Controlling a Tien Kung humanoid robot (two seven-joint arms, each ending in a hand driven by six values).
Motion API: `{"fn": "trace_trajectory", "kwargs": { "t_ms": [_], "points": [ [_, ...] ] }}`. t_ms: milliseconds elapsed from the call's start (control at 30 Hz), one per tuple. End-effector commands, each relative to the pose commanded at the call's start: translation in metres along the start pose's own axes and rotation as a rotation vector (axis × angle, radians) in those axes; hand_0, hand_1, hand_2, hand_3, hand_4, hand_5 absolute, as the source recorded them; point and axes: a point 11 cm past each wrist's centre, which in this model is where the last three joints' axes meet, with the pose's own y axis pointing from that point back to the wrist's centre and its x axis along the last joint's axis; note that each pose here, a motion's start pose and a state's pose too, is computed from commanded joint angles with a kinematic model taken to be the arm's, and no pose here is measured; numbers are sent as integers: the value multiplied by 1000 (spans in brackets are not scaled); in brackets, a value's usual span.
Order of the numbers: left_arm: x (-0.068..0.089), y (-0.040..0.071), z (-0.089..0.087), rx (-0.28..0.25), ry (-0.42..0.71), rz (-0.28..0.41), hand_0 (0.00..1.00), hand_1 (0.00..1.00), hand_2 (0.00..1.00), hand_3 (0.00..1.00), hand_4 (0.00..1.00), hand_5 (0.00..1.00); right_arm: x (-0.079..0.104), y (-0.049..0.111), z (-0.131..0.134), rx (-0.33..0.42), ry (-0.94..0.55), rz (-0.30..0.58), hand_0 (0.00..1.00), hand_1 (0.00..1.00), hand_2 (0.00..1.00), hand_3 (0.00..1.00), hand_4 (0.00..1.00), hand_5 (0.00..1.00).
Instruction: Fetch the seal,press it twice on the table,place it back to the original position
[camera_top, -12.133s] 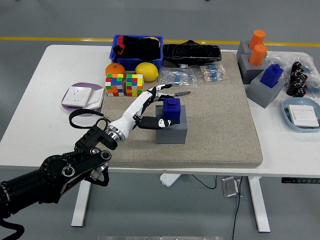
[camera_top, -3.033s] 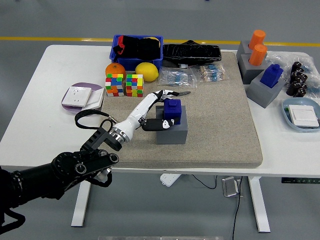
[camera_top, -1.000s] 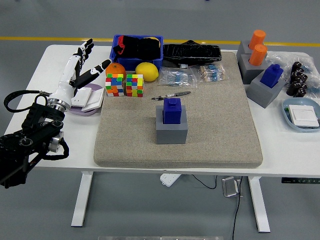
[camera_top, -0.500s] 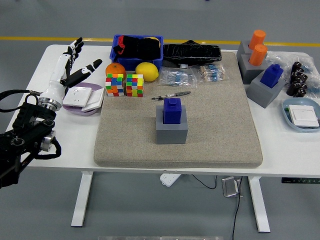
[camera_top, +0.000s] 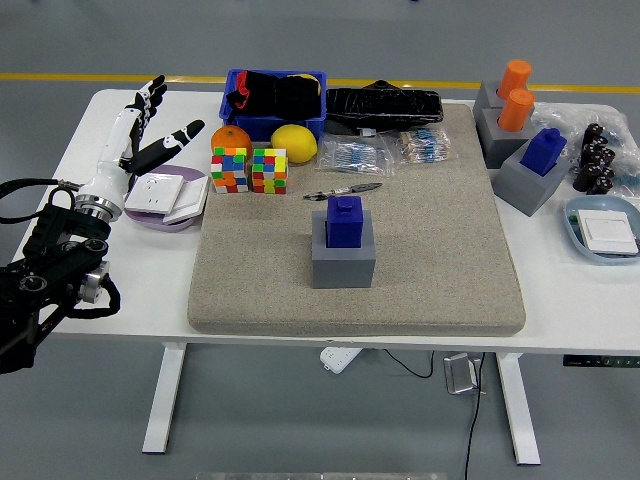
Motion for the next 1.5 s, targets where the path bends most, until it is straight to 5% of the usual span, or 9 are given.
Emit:
{"fn": "trace_trajectory", "kwargs": {
  "t_ms": [1500],
  "points": [
    [-2, -2, 2, 12, 8, -8, 962, 949, 984, 994, 998, 490, -2, 0, 7, -11, -3, -3, 834, 764, 755, 698, 758, 366]
  ]
}}
